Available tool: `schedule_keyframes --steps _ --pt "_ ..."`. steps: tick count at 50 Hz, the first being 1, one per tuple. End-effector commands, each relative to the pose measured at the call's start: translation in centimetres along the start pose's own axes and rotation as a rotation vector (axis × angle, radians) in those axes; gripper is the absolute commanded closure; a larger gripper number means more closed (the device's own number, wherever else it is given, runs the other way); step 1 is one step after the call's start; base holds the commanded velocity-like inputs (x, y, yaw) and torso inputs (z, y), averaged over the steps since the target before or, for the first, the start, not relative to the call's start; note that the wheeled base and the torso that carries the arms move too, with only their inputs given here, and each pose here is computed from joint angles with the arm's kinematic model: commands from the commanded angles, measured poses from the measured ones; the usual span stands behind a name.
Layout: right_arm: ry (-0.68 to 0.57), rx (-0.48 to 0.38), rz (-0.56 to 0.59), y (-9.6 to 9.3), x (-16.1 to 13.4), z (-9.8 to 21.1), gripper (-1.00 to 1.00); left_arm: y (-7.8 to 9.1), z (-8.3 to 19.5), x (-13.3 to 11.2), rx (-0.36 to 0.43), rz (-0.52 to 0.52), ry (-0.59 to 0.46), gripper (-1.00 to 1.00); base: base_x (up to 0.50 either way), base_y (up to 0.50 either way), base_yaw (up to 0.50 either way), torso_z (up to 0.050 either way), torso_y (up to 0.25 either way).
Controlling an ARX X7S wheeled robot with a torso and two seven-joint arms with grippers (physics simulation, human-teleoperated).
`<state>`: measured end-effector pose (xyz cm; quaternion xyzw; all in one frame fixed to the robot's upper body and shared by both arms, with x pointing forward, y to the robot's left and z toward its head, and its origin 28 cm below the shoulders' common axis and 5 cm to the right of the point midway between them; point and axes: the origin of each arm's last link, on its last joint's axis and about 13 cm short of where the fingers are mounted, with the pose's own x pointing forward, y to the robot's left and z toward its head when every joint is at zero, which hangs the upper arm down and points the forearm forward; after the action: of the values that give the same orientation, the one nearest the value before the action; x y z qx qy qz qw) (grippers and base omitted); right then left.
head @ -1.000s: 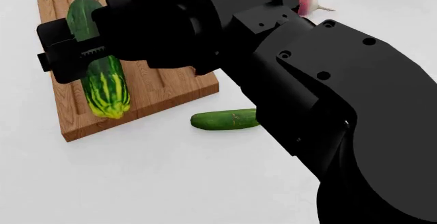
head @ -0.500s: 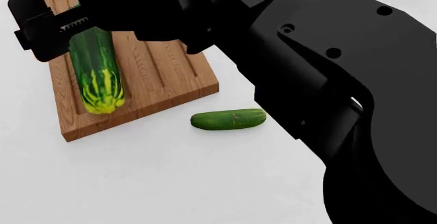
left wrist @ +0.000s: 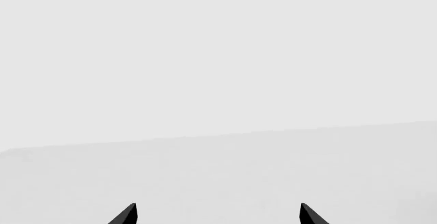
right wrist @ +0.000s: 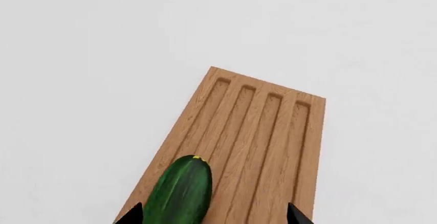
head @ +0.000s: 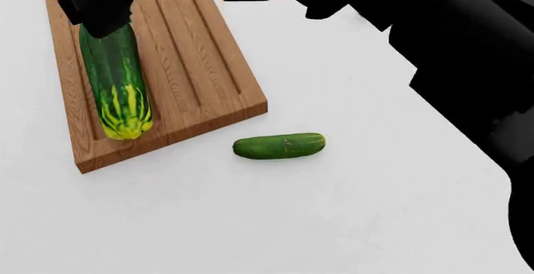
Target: Clear the non-vegetable object off the cutting board and place the vegetables onto it.
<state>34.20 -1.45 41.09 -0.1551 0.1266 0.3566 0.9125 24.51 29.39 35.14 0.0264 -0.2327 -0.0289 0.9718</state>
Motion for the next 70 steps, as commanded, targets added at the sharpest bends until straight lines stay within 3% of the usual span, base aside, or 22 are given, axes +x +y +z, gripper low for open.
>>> schedule_keyframes --steps 1,15,19,35,62,70 --pt "0.030 -0.052 -0.068 -1.0 -3.4 -0.9 -1.00 0.0 0.1 0.0 -0.001 -0.004 -0.002 -1.00 0.00 0.00 0.00 0.000 0.000" --pt "0.100 -0.105 -0.070 -1.2 -7.3 -1.3 -1.00 -0.1 -0.6 0.1 -0.012 -0.005 0.004 -1.00 0.00 0.00 0.00 0.000 0.000" --pt "0.111 -0.155 -0.069 -1.1 -8.2 -1.4 -1.00 -0.2 -0.6 0.2 -0.013 -0.009 0.001 -1.00 0.00 0.00 0.00 0.000 0.000" --pt "0.212 -0.240 -0.036 -0.9 -10.1 -1.9 -1.00 -0.4 -0.6 0.5 -0.014 -0.017 0.002 -1.00 0.00 0.00 0.00 0.000 0.000" --pt "0.365 -0.291 0.075 0.4 -9.0 -4.4 -1.00 -0.7 -0.5 0.6 -0.009 -0.034 0.002 -1.00 0.00 0.00 0.00 0.000 0.000" --pt "0.395 -0.287 0.072 -0.2 -8.4 -5.4 -1.00 -0.7 -0.5 0.6 -0.007 -0.032 0.001 -1.00 0.00 0.00 0.00 0.000 0.000"
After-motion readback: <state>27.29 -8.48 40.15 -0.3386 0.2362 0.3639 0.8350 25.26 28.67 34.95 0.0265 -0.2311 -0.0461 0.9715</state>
